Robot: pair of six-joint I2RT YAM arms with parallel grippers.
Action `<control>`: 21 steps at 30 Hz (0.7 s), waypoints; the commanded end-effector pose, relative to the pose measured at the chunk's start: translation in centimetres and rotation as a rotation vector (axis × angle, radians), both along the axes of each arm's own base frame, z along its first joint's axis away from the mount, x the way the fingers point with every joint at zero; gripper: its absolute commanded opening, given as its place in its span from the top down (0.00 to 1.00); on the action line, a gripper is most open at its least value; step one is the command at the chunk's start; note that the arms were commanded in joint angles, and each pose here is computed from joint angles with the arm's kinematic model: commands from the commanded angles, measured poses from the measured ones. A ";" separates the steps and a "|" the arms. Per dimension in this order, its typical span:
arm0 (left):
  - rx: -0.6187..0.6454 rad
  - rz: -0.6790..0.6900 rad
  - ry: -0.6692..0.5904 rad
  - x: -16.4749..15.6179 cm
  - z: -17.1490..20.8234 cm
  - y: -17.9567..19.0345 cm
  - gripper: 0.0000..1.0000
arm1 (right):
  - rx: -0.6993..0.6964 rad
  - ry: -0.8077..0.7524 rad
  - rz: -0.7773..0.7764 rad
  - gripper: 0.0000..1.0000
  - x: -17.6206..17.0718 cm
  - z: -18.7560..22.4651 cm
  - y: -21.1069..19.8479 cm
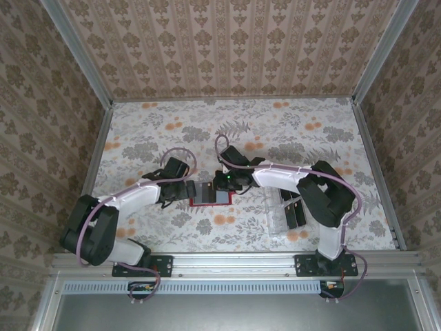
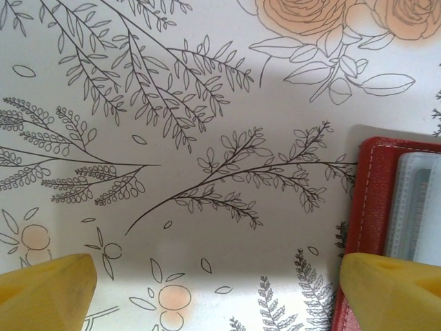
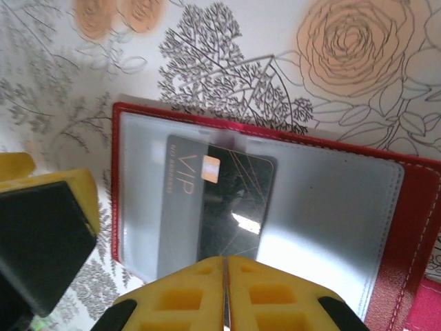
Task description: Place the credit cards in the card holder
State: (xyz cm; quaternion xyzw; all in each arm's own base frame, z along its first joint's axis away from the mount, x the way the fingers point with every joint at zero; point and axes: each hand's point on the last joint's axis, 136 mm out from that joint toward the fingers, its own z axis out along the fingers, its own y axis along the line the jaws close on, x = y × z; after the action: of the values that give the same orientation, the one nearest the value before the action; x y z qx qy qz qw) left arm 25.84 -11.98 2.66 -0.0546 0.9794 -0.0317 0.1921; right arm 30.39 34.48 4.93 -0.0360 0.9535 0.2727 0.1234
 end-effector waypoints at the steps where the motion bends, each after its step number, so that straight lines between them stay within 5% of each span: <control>1: 0.045 -0.011 0.033 -0.6 -0.8 0.9 0.00 | -0.099 0.024 0.008 0.89 -0.3 -1.8 -1.0; 21: 0.042 -0.003 0.086 -1.3 -3.1 0.8 0.00 | -0.029 0.051 0.064 0.90 -0.3 -2.1 2.9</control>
State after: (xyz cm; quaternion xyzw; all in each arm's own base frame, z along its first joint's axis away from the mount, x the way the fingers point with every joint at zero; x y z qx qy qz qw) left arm 25.68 -11.58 1.36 -0.0527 0.9826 -0.0127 0.1777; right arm 30.39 36.20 2.73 -0.0557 0.9617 0.2486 0.1010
